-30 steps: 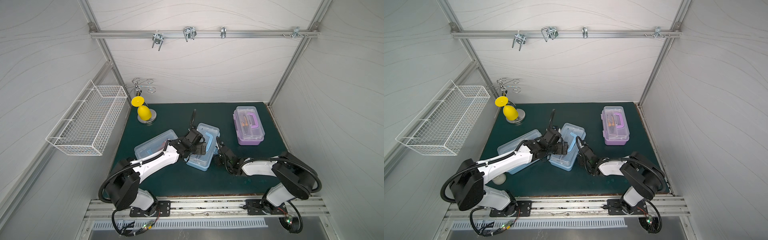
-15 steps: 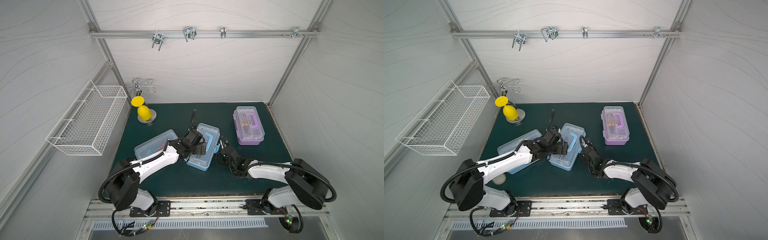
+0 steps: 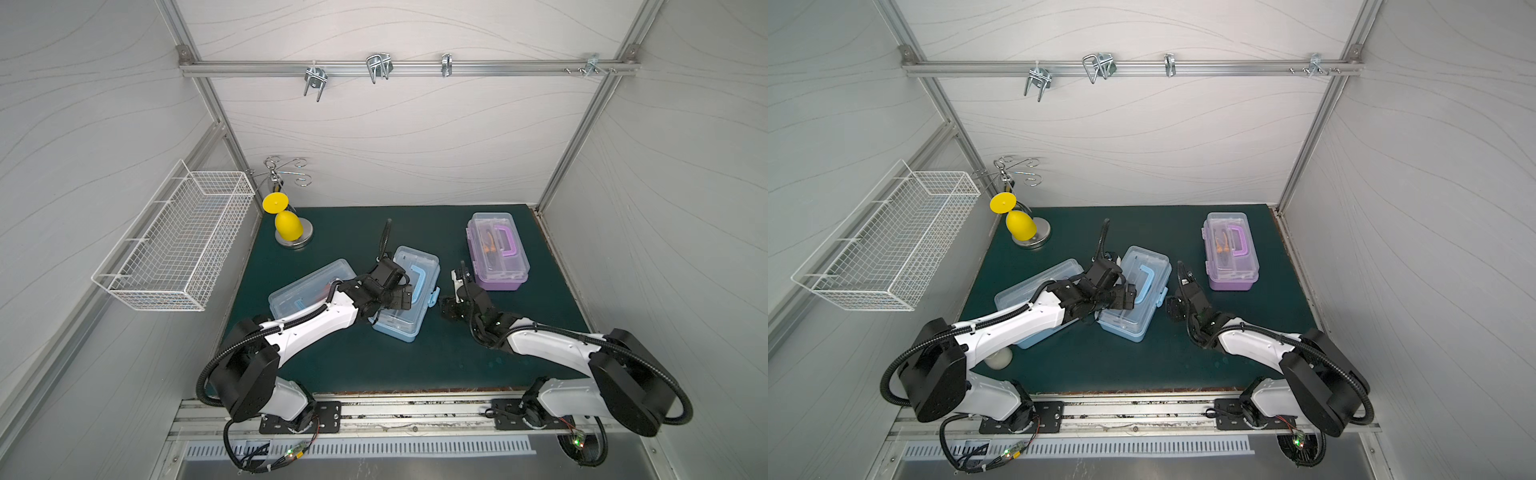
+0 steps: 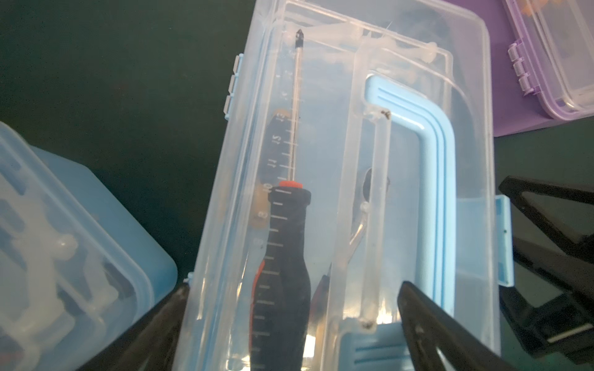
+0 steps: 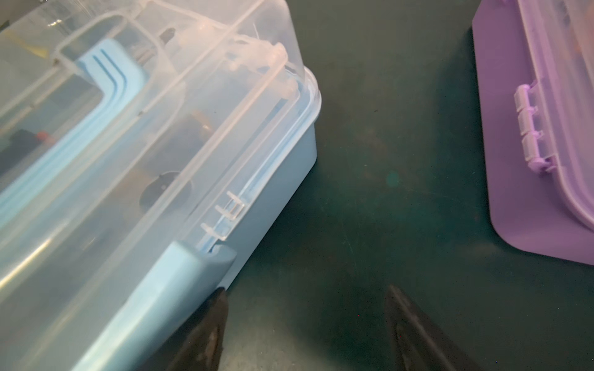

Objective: Close toolboxes
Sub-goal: Fasten the toolbox latch on the toolbox.

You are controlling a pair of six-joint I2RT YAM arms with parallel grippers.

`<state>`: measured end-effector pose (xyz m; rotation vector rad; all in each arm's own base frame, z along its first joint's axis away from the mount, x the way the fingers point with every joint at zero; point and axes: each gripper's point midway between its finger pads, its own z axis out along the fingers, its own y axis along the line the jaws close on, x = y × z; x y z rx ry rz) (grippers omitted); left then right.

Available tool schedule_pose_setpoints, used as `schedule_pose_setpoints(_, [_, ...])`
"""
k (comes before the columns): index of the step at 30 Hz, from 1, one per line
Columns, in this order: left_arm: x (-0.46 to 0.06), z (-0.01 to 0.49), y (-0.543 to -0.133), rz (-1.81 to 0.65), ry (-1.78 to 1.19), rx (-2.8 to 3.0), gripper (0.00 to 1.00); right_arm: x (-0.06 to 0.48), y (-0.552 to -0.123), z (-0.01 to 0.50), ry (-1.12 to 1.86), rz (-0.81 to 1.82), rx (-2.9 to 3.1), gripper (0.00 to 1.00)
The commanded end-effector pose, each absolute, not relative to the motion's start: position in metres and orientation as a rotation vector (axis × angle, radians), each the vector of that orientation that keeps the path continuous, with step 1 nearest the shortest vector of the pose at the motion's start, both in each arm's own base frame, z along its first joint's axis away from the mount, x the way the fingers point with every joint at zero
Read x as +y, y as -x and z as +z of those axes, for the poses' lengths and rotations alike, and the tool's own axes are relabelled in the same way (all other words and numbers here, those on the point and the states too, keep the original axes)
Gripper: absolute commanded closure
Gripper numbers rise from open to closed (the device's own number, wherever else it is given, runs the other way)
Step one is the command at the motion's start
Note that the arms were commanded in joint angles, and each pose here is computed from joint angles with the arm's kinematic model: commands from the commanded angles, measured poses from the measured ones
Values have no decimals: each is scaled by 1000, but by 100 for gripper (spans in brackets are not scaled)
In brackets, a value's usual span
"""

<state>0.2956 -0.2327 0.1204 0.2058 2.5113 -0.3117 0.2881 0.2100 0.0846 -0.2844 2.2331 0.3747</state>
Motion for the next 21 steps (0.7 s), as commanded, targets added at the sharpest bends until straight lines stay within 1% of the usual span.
schedule_pose_setpoints(1, [-210,80,-254,-190,-302,2713,1,230,-275,91,314,610,2276,23])
schedule_pose_setpoints(6, [-211,80,-255,-193,-306,2711,1,244,-268,99,289,805,2297,26])
schedule_pose_setpoints(16, [-210,82,-254,-193,-308,2708,1,241,-261,109,103,948,2325,28])
schedule_pose_setpoints(21, [-211,83,-254,-196,-312,2709,1,244,-261,114,37,1022,2312,35])
